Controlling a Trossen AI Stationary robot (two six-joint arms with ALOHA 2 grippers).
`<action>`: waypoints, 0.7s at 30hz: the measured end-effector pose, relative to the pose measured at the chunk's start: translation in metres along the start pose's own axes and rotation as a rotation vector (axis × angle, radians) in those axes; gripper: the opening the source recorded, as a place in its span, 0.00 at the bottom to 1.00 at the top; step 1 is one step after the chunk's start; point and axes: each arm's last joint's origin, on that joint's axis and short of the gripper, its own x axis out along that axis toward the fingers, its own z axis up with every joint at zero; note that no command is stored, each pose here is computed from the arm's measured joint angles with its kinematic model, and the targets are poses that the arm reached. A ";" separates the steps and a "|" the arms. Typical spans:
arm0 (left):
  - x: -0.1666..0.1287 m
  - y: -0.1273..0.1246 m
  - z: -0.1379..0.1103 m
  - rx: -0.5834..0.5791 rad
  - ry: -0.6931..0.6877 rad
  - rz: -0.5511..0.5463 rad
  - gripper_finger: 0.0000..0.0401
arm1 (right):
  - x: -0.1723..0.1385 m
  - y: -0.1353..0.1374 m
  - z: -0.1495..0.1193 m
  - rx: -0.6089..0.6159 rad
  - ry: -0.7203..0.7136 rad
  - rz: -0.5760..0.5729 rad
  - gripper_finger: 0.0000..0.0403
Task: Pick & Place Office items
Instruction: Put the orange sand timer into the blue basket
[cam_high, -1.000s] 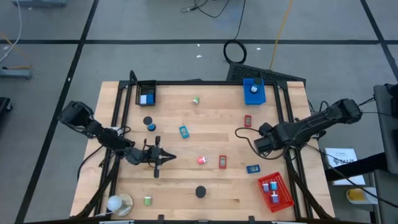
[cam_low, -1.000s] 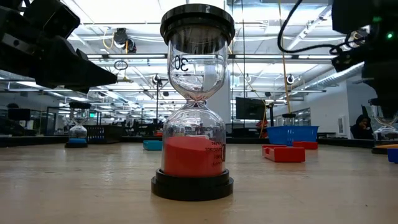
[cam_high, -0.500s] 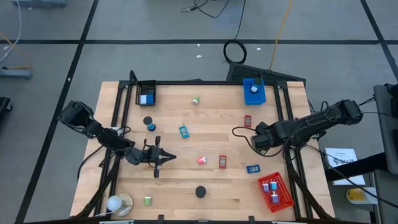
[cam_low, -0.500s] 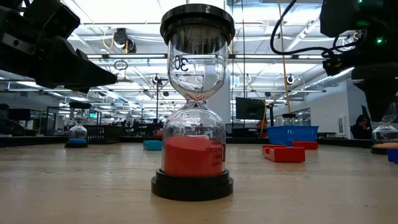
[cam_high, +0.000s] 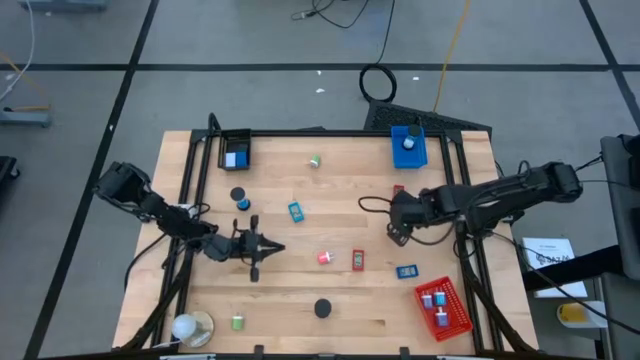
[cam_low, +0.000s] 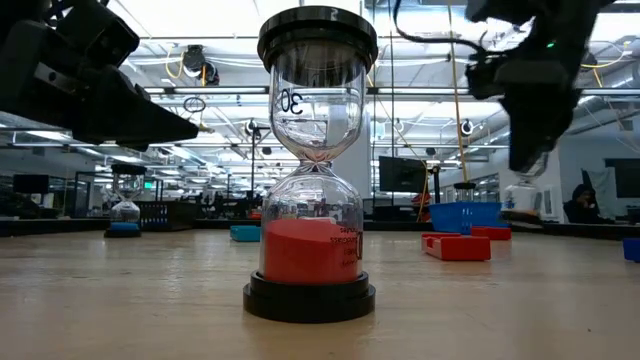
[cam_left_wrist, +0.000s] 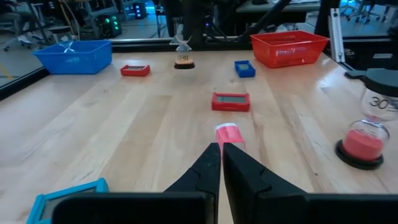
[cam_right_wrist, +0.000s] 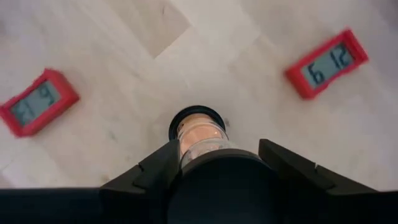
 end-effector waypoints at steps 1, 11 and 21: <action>0.000 0.000 0.000 0.000 0.000 0.003 0.06 | 0.003 0.000 0.004 -0.005 -0.007 0.003 0.49; 0.001 0.002 0.000 -0.005 0.000 0.010 0.06 | 0.034 0.016 0.037 -0.114 0.043 0.004 0.49; 0.001 0.002 0.000 -0.005 0.001 0.010 0.06 | 0.040 0.025 0.047 -0.168 0.032 -0.023 0.58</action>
